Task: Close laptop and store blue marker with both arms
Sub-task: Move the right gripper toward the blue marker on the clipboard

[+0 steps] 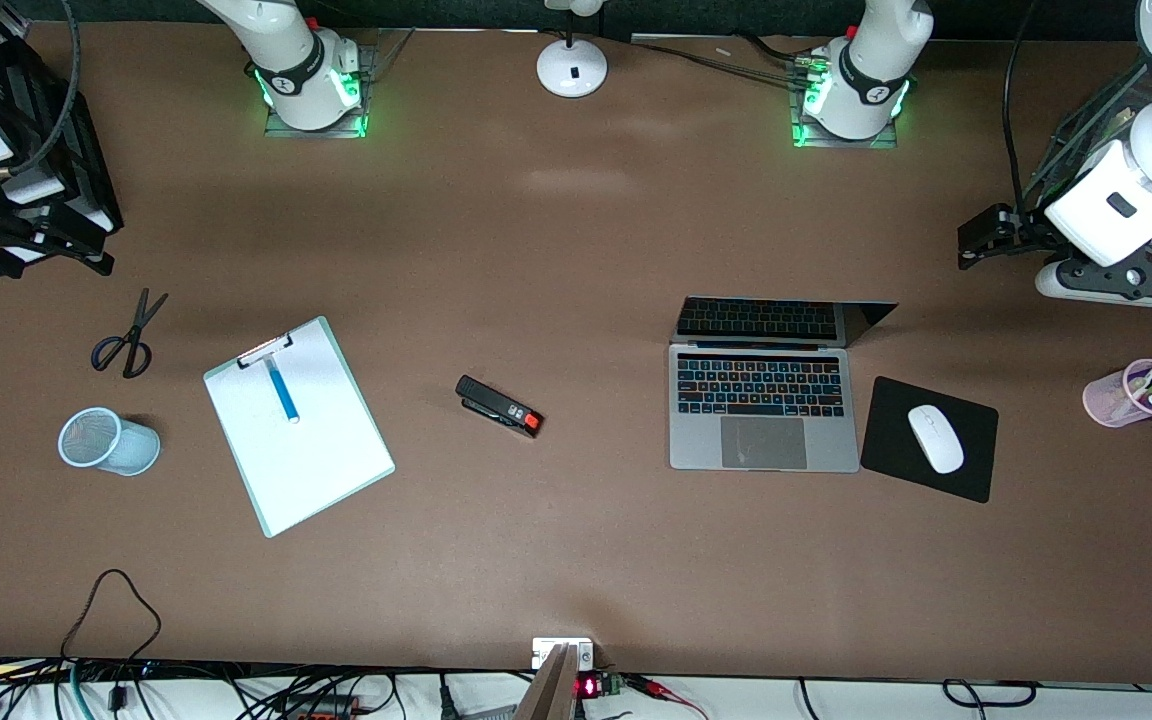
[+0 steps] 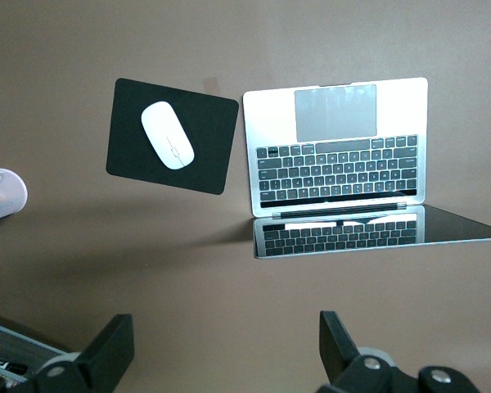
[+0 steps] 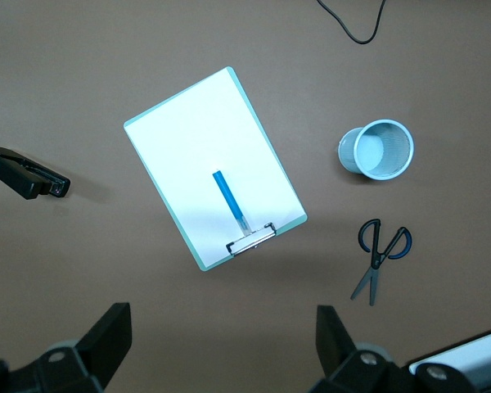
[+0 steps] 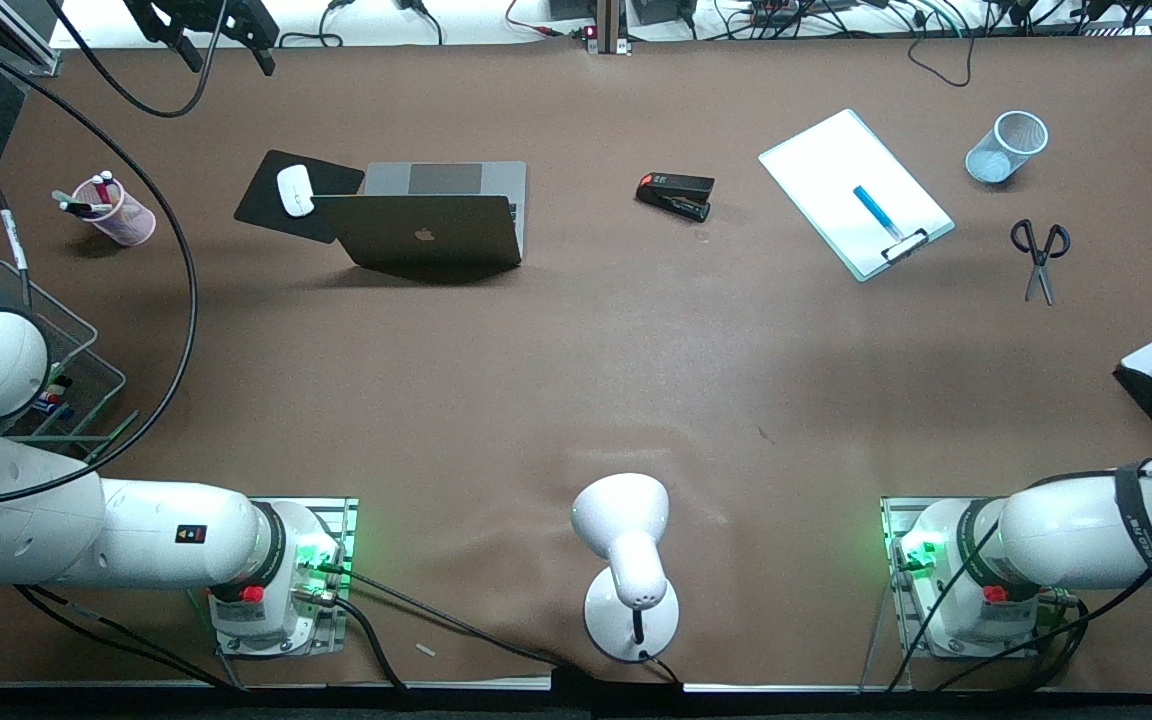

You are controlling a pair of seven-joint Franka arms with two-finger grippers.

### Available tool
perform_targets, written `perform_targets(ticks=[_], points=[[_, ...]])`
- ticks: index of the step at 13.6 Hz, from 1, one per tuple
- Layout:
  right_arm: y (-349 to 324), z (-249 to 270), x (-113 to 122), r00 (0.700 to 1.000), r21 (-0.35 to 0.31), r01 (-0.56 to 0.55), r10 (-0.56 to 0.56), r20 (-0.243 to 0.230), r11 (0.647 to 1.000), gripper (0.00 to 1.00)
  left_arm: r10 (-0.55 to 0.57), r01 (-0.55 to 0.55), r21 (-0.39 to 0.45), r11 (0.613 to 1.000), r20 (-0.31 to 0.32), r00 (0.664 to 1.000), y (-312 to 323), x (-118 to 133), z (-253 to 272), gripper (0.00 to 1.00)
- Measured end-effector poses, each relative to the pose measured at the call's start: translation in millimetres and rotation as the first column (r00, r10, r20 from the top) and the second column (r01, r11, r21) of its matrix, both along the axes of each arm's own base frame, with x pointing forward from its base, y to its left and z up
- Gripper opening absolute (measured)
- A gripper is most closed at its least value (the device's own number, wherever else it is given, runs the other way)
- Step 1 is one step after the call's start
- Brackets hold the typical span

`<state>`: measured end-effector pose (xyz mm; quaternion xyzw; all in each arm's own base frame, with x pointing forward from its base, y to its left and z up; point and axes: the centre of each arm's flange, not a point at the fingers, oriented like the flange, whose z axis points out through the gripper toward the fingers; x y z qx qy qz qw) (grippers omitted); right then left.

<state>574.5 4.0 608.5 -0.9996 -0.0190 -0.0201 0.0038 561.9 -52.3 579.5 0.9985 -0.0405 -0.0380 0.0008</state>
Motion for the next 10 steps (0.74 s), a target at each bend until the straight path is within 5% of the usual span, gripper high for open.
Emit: perform_targets(ticks=[10], points=[[0.1, -2.0, 0.9, 1.000, 0.001, 0.000, 0.000, -0.003, 1.000, 1.00, 0.000, 0.000, 0.000, 1.000, 0.000, 1.000, 0.2, 0.0, 0.0, 1.00]])
